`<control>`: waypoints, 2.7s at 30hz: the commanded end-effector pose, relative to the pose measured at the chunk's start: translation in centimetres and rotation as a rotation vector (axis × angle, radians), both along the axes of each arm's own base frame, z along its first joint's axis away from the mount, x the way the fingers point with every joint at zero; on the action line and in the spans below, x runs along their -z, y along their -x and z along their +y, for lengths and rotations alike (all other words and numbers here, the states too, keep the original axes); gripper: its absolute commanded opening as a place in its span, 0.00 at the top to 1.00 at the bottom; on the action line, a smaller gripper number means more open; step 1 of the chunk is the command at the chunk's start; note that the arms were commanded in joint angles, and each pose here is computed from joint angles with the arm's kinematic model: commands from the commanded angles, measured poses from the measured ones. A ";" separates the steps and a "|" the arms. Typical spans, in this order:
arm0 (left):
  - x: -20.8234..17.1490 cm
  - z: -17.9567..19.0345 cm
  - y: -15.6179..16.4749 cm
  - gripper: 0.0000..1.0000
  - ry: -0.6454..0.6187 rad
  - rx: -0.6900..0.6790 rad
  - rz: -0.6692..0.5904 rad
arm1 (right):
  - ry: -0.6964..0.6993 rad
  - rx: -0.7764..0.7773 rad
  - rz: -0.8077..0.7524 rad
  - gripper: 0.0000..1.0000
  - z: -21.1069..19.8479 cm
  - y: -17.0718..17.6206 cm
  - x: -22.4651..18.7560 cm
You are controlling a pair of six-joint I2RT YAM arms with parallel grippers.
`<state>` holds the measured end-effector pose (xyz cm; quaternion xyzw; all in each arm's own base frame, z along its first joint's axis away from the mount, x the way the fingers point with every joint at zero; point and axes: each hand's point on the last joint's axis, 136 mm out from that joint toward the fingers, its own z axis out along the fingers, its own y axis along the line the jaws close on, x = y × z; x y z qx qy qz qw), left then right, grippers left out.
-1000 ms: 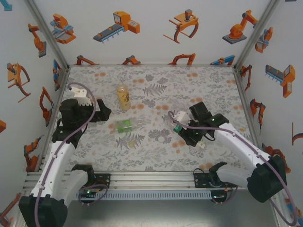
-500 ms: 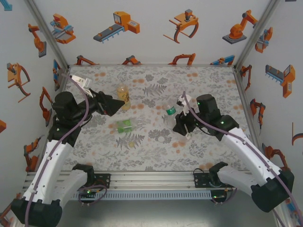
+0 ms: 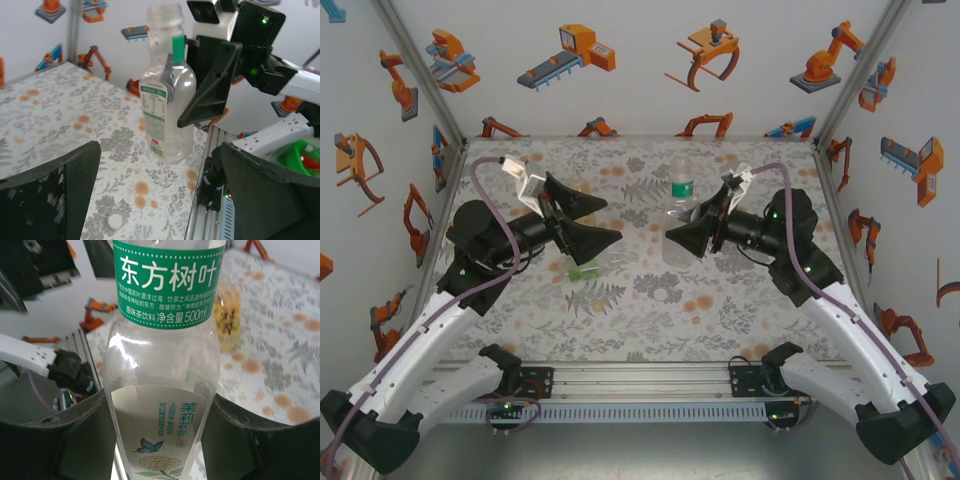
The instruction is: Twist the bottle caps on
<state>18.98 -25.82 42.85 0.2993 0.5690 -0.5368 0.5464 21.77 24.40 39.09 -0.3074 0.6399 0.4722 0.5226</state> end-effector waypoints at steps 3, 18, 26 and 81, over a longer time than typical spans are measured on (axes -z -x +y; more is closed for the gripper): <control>-3.9 -1.8 2.1 0.03 0.071 0.082 -0.161 | -0.196 -0.098 -0.150 0.58 -0.3 3.0 -8.2; -5.8 -9.6 4.3 0.03 0.098 0.275 -0.229 | -0.326 -0.160 -0.225 0.61 -0.9 4.6 -12.7; -5.7 -11.8 3.9 0.00 0.119 0.299 -0.210 | -0.338 -0.149 -0.235 0.63 -1.2 4.9 -13.1; -6.7 -13.7 5.4 0.29 0.061 0.368 -0.259 | -0.329 -0.115 -0.275 0.60 -2.2 6.2 -17.0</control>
